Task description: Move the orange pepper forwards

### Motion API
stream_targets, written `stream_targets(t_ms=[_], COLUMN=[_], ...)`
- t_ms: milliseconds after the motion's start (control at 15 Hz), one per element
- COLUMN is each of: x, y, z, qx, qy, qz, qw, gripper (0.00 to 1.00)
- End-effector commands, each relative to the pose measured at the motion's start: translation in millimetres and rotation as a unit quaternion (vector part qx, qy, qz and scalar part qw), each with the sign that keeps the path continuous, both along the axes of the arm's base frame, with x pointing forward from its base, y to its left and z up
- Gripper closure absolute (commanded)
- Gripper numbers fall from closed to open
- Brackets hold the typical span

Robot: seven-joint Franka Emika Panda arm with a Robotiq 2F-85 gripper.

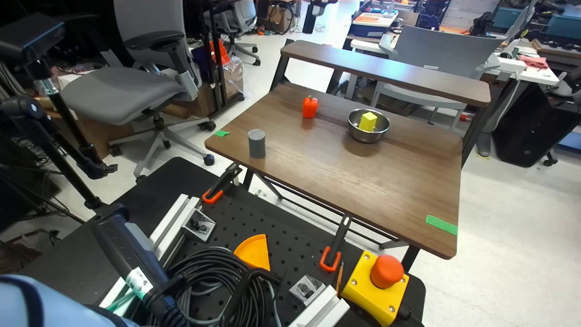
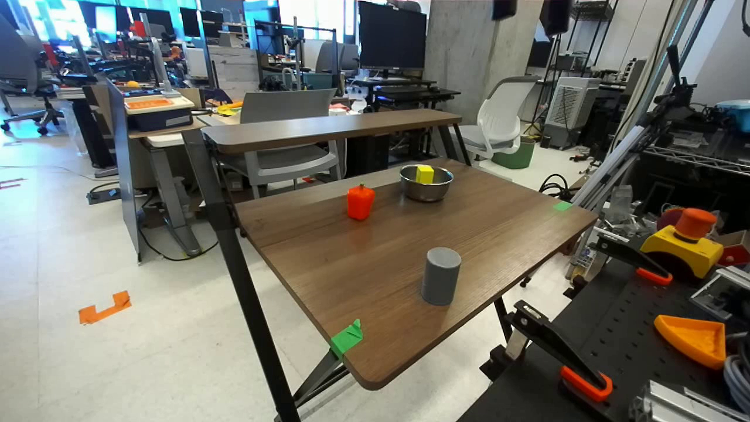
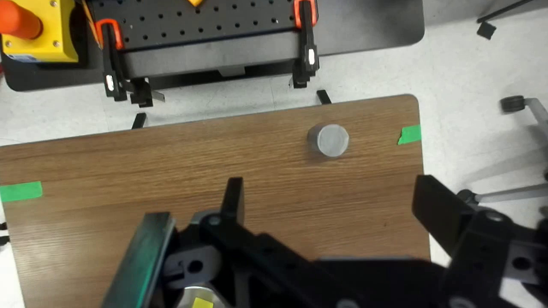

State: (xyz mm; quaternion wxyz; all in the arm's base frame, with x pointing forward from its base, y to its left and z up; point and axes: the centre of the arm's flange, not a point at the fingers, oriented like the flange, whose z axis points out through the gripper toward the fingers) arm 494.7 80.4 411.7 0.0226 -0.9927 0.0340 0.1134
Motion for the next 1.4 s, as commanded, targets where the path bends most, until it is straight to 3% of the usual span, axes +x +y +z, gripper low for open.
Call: stream_targets(t_ms=[0,267,733,1333], x=[73,130,192,221], y=[14,15,3,27], z=[-29,-59,-127,-200], qx=[-0.012,-0.012,-0.051,-0.042], qy=[-0.02,-0.037,-0.095,-0.083], qz=[-0.009,-0.009,-0.03,-0.029], qw=[0.9997,0.9992,0.9937,0.9952], gripper=[0.0,0.0,0.0,0.0])
